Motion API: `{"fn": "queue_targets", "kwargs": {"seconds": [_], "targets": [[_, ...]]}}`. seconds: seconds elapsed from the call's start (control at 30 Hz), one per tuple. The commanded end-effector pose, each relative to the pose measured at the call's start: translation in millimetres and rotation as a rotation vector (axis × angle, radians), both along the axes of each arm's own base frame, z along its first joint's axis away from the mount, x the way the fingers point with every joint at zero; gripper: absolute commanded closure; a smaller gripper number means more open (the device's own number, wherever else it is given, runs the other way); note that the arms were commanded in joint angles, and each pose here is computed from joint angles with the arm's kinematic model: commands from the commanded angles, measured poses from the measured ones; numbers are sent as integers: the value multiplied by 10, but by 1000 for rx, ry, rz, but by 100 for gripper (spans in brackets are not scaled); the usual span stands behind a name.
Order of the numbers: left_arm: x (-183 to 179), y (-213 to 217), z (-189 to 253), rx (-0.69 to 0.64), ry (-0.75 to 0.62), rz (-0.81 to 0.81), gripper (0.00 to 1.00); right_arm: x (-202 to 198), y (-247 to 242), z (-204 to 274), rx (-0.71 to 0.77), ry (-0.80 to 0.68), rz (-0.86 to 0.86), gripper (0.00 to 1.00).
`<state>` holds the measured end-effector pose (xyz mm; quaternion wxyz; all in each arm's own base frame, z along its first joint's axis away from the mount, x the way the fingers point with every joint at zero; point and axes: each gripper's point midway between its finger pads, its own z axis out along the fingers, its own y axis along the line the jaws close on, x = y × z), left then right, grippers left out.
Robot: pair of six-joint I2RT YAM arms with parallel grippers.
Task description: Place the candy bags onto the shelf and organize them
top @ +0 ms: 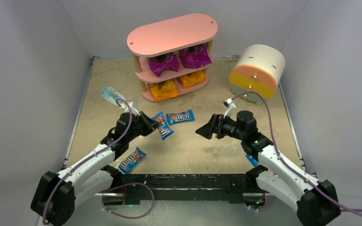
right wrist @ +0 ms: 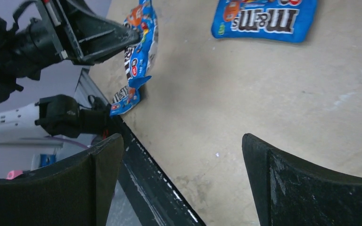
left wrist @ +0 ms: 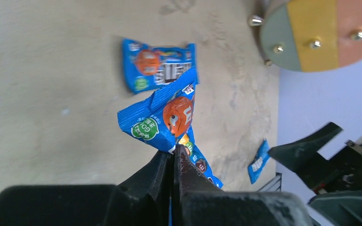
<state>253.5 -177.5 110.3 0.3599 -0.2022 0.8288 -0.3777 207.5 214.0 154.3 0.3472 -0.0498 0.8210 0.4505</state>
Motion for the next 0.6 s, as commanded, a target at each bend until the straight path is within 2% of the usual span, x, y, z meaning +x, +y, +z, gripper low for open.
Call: {"fn": "queue_targets", "kwargs": {"seconds": [0.0,0.1,0.37,0.57], "targets": [[232,-343,648,-52,-200,-10,100,17,307,368,78,-124,83,5],[215,-604,854,-106,-268,-70,100,-91,531,397,119,-103,160,9],[230,-969,1058,-121,-312,-83,100,32,824,540,204,-88,139,15],[234,-1028,1167,-150,-320,-66,100,140,844,588,215,-93,57,21]]}}
